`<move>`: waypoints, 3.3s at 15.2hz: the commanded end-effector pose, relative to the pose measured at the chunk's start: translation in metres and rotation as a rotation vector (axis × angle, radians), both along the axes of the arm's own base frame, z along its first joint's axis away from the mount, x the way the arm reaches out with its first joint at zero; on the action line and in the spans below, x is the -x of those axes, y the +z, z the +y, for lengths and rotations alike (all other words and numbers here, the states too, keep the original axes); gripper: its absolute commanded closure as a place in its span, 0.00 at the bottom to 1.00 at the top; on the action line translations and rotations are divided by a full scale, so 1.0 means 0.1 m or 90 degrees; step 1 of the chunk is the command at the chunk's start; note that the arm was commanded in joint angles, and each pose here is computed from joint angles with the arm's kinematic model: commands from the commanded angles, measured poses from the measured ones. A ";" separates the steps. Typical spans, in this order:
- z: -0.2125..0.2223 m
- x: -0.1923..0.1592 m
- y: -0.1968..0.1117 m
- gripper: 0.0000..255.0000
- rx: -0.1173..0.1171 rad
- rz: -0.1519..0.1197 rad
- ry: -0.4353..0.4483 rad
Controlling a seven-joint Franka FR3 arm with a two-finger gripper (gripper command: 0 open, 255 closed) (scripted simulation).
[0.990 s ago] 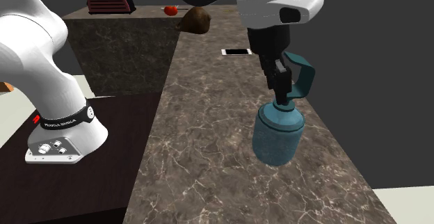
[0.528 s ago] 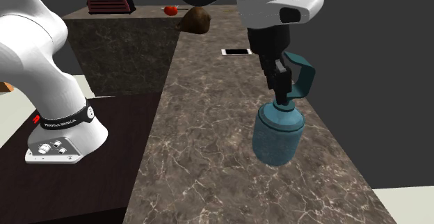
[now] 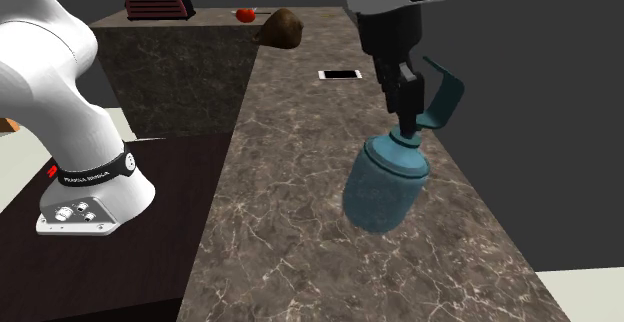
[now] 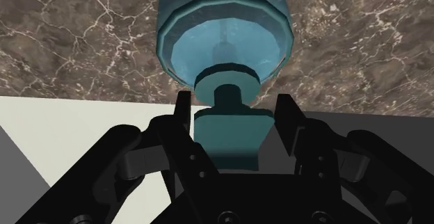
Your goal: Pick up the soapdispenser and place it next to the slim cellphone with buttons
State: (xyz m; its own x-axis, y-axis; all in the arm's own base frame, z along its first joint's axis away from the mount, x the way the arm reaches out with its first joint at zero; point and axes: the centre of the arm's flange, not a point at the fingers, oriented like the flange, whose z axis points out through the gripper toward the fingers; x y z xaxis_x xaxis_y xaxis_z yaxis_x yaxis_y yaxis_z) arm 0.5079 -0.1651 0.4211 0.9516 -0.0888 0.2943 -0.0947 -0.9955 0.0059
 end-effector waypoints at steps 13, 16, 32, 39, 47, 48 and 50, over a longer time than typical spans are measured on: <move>0.00 -0.01 0.75 1.00 0.000 0.000 0.000; 0.00 -0.01 0.91 1.00 0.000 0.000 0.000; 0.00 -0.01 1.75 1.00 0.000 0.000 0.000; 0.00 -0.01 2.12 1.00 0.000 0.000 0.000; 0.00 -0.01 2.55 1.00 0.000 0.000 0.000; 0.00 -0.01 2.60 1.00 0.000 0.000 0.000; 0.00 -0.01 2.70 1.00 0.000 0.000 0.000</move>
